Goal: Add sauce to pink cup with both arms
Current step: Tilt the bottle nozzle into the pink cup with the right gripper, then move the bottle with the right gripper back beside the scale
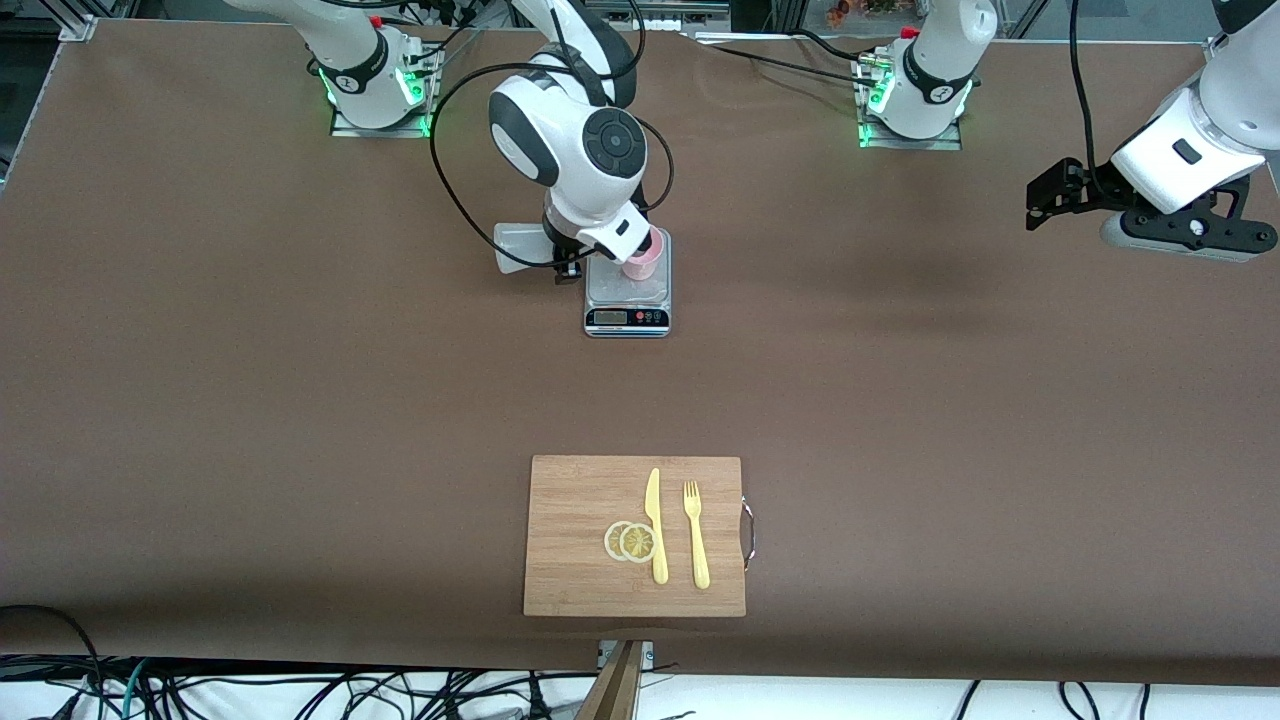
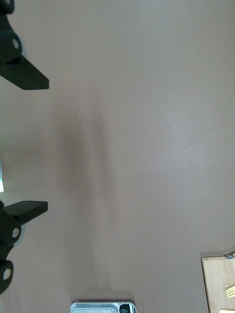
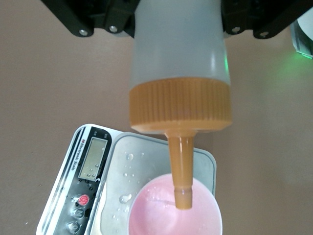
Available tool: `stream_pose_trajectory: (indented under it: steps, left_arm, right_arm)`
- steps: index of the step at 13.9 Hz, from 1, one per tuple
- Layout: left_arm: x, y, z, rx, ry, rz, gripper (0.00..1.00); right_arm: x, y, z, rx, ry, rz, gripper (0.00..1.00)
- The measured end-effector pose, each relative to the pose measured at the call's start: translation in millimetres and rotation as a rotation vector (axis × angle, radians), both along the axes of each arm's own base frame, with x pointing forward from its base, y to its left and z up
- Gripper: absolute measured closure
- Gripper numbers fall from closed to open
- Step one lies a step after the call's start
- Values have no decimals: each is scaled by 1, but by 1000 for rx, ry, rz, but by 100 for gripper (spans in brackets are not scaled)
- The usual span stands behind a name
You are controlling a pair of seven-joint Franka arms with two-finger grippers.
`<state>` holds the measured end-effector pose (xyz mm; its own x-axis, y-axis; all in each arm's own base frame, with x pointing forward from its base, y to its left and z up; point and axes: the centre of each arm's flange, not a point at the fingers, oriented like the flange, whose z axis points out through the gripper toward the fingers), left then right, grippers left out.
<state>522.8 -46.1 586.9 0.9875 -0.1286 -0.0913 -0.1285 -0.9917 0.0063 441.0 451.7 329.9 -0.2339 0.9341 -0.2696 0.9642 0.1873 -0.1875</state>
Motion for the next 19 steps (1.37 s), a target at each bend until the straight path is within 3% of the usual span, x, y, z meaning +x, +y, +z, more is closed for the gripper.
stream_pose_trajectory:
  steps: [6,15,19]
  left_arm:
    - [0,0,0,0,0,0,0]
    - [0,0,0,0,0,0,0]
    - [0,0,0,0,0,0,0]
  right_arm:
    - [3,5,4,79,34,46,75]
    - [32,-17,8,199,88,59,75]
    - [66,-54,10,299,130,50,75]
